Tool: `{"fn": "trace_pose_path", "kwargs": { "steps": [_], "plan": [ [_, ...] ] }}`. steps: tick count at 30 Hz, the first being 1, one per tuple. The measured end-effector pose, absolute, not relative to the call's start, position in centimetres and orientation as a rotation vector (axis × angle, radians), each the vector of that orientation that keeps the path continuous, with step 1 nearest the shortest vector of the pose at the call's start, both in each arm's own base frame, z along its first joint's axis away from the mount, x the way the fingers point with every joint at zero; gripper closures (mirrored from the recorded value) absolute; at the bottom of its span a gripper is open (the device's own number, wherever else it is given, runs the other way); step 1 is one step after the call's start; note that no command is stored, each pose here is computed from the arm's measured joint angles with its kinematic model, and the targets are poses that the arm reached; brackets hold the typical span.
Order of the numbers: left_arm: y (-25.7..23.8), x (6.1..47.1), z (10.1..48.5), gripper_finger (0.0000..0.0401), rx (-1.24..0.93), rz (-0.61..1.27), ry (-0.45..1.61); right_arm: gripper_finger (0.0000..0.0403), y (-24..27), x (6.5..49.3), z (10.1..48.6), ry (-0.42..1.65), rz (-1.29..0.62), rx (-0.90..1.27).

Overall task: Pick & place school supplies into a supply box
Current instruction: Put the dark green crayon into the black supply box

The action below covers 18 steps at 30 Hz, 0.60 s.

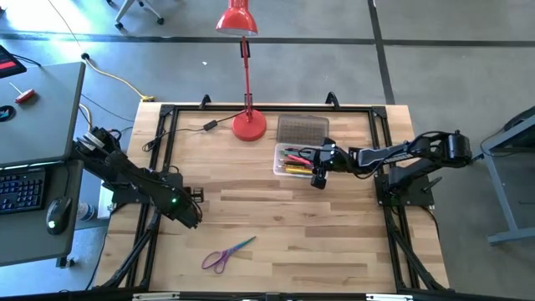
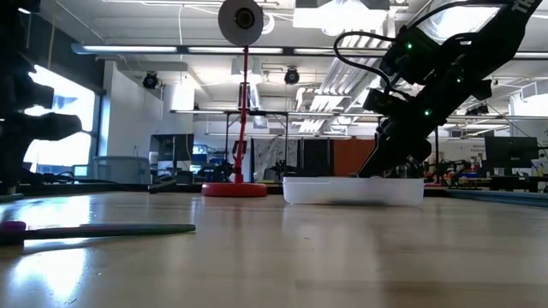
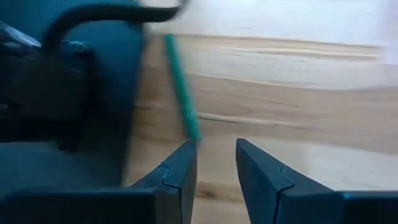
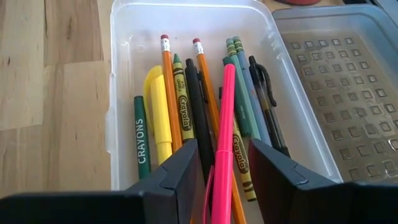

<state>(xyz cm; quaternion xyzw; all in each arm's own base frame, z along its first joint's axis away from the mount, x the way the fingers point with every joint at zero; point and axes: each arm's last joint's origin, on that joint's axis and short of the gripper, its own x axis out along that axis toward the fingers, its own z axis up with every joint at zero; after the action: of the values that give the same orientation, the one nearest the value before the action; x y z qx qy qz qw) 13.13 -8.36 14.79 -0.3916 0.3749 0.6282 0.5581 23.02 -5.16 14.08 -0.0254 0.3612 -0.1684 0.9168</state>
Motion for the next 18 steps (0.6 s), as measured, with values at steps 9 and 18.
{"fn": "trace_pose_path", "kwargs": {
  "steps": [9,18],
  "plan": [
    [-8.3,13.1,14.6,0.0261,-0.958,1.504,0.840,0.0281,-5.2,23.0,14.1,0.743,-0.346,-0.052],
    [-7.3,14.1,13.4,0.0261,-0.993,1.673,0.835,0.0281,-5.2,23.0,14.1,0.743,-0.346,-0.052]
  ]
}}
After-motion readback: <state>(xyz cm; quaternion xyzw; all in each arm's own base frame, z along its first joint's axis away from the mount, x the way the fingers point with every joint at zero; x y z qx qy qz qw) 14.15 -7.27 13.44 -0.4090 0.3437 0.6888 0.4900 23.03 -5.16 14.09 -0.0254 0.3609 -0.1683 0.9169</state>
